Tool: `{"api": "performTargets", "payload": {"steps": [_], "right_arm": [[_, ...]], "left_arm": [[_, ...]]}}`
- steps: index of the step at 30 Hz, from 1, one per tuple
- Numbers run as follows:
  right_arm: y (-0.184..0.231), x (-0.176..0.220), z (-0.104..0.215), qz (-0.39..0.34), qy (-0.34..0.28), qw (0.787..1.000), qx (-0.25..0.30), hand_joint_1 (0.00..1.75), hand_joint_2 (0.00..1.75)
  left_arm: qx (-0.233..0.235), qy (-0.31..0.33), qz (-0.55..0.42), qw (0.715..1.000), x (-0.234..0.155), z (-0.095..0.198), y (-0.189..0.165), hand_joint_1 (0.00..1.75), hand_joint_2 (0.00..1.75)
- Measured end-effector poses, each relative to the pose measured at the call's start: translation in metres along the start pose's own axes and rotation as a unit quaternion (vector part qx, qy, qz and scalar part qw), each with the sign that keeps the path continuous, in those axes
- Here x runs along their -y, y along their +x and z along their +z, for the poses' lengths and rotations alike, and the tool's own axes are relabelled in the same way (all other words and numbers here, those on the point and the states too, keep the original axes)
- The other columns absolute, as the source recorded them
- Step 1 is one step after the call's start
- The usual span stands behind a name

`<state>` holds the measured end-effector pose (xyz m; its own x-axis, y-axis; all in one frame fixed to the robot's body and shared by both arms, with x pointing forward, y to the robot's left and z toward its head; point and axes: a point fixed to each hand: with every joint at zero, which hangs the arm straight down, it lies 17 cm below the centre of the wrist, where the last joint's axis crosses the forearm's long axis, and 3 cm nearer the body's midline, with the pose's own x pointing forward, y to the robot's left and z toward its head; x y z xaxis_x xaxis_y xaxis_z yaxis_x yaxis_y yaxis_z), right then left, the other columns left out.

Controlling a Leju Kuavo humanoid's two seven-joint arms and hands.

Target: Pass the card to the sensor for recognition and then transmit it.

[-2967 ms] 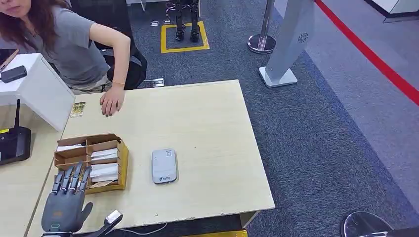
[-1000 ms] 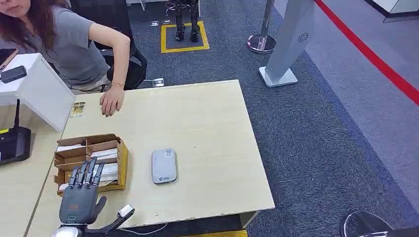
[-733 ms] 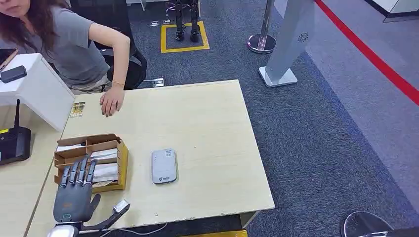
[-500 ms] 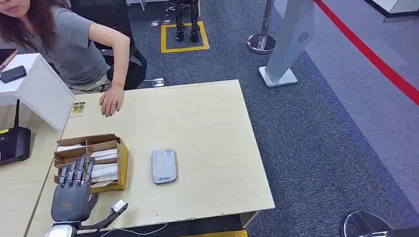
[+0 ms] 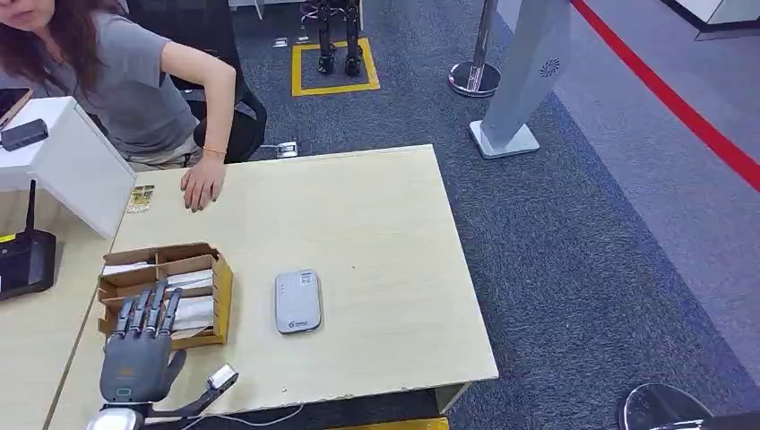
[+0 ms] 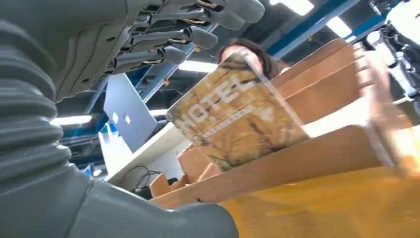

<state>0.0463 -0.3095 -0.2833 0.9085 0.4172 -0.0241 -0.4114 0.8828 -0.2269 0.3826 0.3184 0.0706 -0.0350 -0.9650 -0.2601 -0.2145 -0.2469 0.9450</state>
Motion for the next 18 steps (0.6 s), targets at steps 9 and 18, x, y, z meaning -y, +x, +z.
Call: {"api": "performTargets", "payload": {"steps": [9,18], "right_arm": [[0.0,0.0,0.0,-0.001,0.0,1.0,0.0,0.0,0.0],[0.0,0.001,0.0,-0.001,-0.002,1.0,0.0,0.0,0.0]], "left_arm": [[0.007,0.002,0.007,1.0,-0.002,0.001,0.01,0.0,1.75],[0.009,-0.001,0.01,1.0,-0.001,0.0,0.013,1.75,1.75]]}}
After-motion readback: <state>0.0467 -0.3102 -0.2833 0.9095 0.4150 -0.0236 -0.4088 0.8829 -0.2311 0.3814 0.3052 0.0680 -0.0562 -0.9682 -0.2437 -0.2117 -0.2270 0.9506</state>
